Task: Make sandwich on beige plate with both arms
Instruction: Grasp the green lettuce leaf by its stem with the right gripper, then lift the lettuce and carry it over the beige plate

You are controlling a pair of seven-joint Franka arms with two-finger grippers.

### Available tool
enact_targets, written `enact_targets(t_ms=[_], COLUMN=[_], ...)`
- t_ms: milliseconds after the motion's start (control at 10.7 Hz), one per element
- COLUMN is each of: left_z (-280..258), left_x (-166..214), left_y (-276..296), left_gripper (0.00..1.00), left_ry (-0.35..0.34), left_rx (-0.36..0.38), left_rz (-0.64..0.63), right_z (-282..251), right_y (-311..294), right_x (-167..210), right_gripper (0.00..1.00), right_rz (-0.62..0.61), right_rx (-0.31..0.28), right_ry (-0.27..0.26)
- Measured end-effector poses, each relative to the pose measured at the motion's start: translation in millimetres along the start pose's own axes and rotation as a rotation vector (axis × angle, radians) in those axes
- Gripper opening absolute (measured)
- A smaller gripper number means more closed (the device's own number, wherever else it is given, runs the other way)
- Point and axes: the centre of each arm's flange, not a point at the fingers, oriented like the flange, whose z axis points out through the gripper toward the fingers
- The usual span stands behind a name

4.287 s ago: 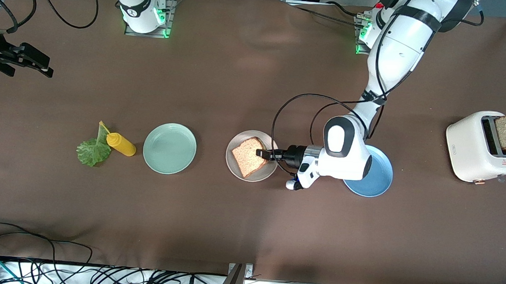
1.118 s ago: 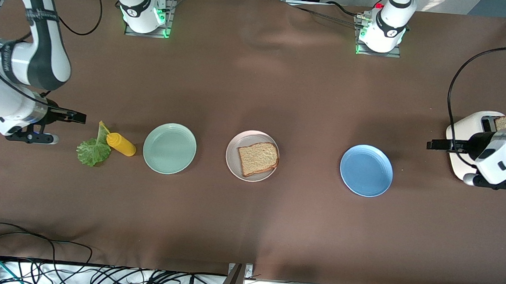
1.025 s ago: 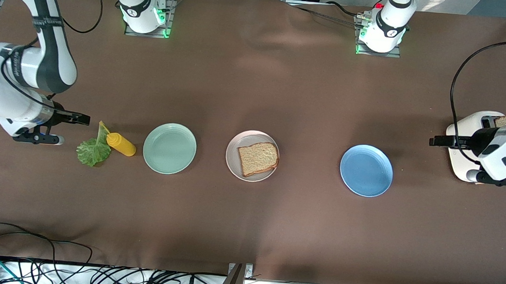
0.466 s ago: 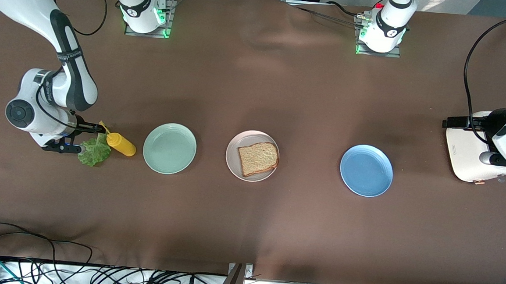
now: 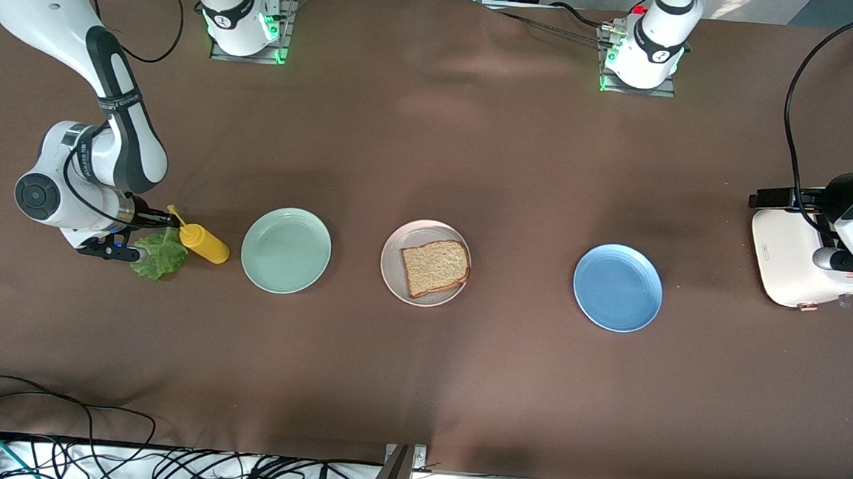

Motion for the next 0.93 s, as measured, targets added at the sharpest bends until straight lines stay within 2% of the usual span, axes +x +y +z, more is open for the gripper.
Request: enact_targets(t_ms=[280,373,559,932], left_z=[3,4,4,3], left_x=[-1,-1,-1,-1], left_y=[1,1,0,-2], left_gripper=[1.0,1.0,1.0,1.0], left_ry=[-0.015,-0.017,-0.017,-0.017], left_rx=[0.0,0.001,0.008,0.02], left_rz=[-0.054,-0.055,-0.056,-0.06], right_z=[1,-2,-15,-107], right_y=[0,0,0,1], right_x=[3,6,12,29], right_gripper=[0.06,0.03,0.03,0.03], right_rz=[0.002,0.002,0.002,0.002], right_rx=[-0.001,-0.002,-0.002,0.0], right_ry=[0.001,0.01,0.015,-0.079])
